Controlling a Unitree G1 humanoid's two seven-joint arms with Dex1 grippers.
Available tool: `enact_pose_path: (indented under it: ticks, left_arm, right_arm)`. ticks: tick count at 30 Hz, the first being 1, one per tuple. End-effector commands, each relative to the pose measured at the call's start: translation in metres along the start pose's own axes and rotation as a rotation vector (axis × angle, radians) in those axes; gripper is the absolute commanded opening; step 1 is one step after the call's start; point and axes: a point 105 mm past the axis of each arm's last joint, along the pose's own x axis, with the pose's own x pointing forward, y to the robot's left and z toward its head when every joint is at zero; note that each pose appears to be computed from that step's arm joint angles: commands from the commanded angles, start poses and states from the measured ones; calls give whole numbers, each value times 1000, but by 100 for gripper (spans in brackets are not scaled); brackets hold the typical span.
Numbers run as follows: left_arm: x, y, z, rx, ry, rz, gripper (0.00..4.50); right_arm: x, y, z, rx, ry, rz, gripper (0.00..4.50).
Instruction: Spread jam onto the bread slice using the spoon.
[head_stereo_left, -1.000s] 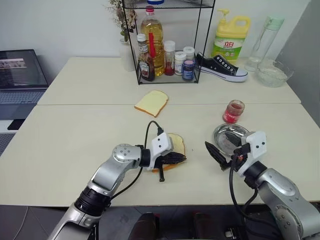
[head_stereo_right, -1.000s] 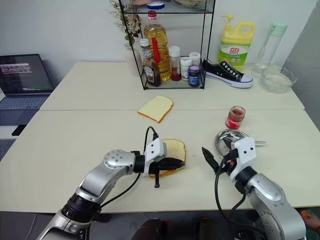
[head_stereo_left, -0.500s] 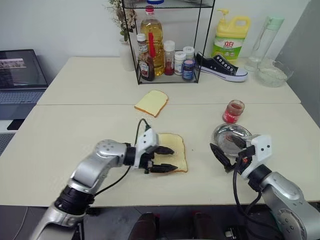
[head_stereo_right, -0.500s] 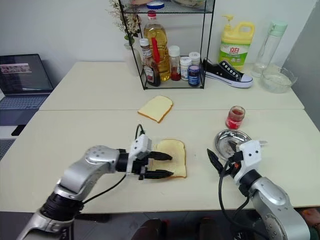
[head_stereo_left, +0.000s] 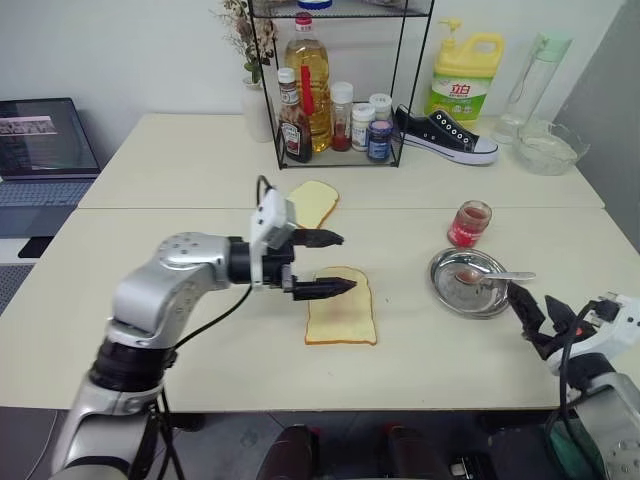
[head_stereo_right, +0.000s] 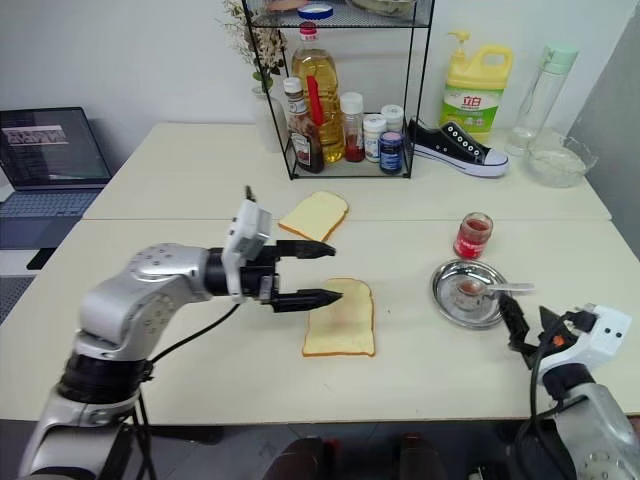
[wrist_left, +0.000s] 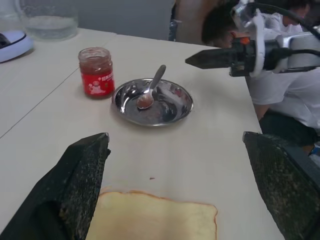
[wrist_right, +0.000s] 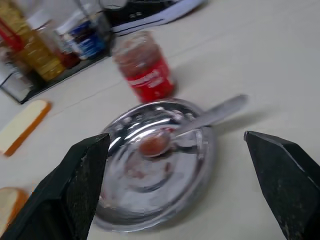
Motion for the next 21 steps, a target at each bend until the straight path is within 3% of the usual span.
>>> enact_pose_path:
  ticks: [1, 9, 21]
  left_arm:
    - [9, -4, 7, 65, -20, -22, 448]
    - [8, -5, 4, 73, -7, -31, 448]
    - [8, -10, 1, 64, -2, -31, 448]
  right_arm:
    - [13, -10, 6, 126, -53, 4, 450]
    - [44, -23, 17, 417, -121, 50, 450]
    - [74, -20, 14, 444, -81, 89, 450]
